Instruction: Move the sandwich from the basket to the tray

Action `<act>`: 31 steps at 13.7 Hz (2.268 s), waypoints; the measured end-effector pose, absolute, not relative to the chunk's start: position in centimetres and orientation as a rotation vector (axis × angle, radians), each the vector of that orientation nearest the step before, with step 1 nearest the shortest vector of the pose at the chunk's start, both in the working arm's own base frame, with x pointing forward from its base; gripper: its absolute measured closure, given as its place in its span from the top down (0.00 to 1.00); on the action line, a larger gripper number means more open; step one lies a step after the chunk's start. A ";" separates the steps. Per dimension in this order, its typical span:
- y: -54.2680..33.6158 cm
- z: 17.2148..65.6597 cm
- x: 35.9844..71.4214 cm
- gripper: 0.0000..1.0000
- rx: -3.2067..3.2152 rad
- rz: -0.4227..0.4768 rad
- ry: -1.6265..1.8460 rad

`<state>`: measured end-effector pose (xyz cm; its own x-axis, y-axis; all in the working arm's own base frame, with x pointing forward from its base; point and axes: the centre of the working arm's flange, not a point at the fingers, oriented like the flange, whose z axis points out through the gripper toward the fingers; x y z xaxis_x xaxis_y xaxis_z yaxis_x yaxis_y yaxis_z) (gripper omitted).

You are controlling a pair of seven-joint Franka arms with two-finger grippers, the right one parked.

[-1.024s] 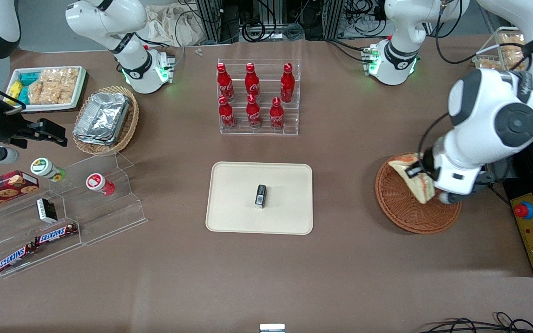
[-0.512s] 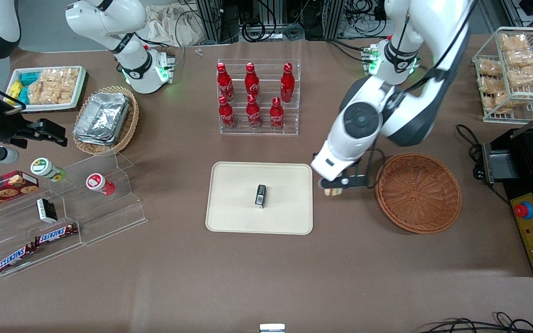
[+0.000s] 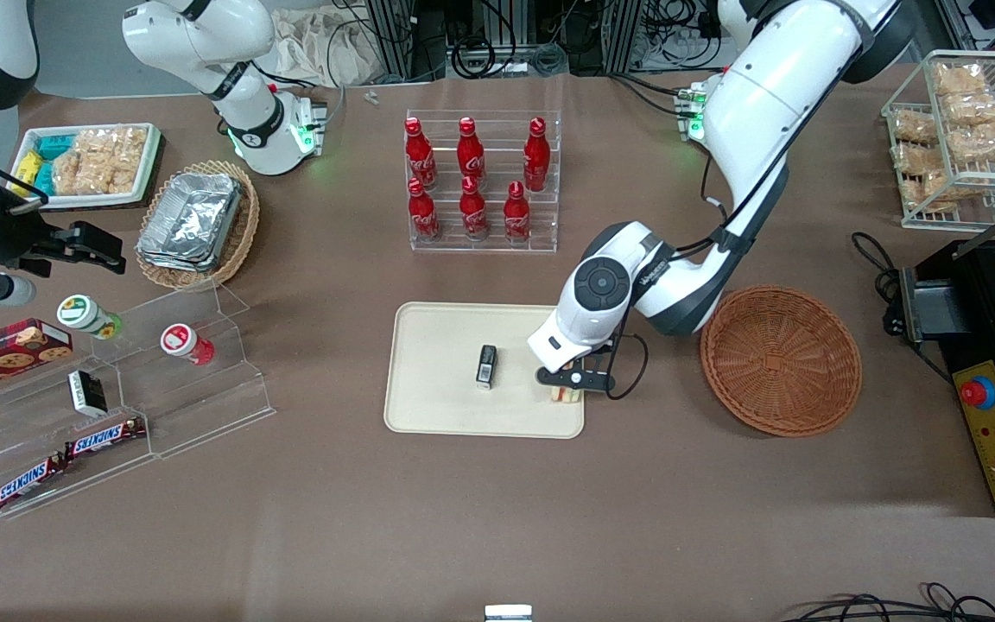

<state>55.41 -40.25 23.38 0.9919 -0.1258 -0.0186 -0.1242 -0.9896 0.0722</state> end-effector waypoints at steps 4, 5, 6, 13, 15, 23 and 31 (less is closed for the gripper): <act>-40.4 23.3 55.8 0.38 3.053 -0.019 -0.176; -40.4 23.8 56.1 0.49 3.051 -0.006 -0.165; -40.4 24.7 56.6 0.60 3.046 0.016 -0.148; -31.1 42.6 61.1 1.00 3.132 0.063 0.121; -27.2 47.1 61.5 1.00 3.131 0.003 0.106; -11.1 59.4 58.5 1.00 3.158 -0.140 0.116; -7.0 65.8 54.1 1.00 3.142 -0.125 0.133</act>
